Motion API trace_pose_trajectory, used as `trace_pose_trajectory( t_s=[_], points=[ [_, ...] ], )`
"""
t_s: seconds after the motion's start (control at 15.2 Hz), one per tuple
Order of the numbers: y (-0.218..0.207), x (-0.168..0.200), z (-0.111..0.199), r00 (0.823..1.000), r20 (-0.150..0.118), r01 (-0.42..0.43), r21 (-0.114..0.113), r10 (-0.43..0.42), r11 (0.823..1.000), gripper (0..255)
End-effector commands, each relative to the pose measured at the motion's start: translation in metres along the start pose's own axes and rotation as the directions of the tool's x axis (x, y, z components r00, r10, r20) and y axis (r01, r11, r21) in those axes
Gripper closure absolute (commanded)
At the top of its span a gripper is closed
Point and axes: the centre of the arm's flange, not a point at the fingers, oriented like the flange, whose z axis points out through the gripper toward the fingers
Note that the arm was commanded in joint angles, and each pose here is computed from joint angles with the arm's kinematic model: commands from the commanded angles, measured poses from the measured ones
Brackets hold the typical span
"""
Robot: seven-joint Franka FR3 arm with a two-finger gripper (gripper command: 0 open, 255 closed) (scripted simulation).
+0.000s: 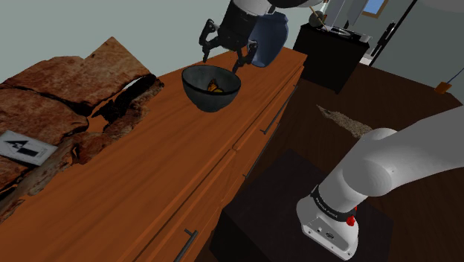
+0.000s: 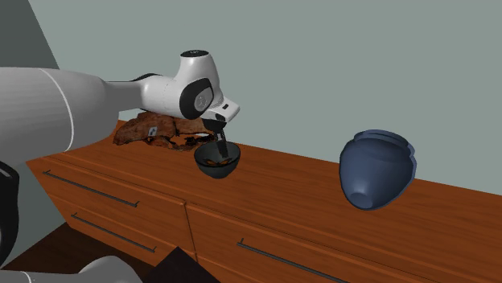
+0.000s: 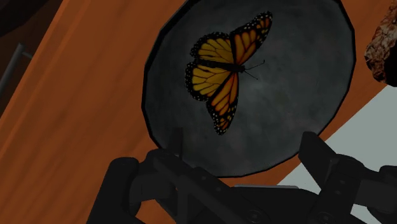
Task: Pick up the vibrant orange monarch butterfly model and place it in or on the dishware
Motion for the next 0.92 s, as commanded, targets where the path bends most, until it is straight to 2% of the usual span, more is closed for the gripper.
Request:
trace_pose_trajectory(
  t_s=[0.0,0.07,0.33,0.86],
  points=[
    [0.0,0.0,0.0,1.0,0.0,0.0,0.0,0.0,1.0,0],
    [0.0,0.0,0.0,1.0,0.0,0.0,0.0,0.0,1.0,0],
    [0.0,0.0,-0.05,1.0,0.0,0.0,0.0,0.0,1.0,0],
    [0.0,0.0,-0.05,1.0,0.0,0.0,0.0,0.0,1.0,0]
  ],
)
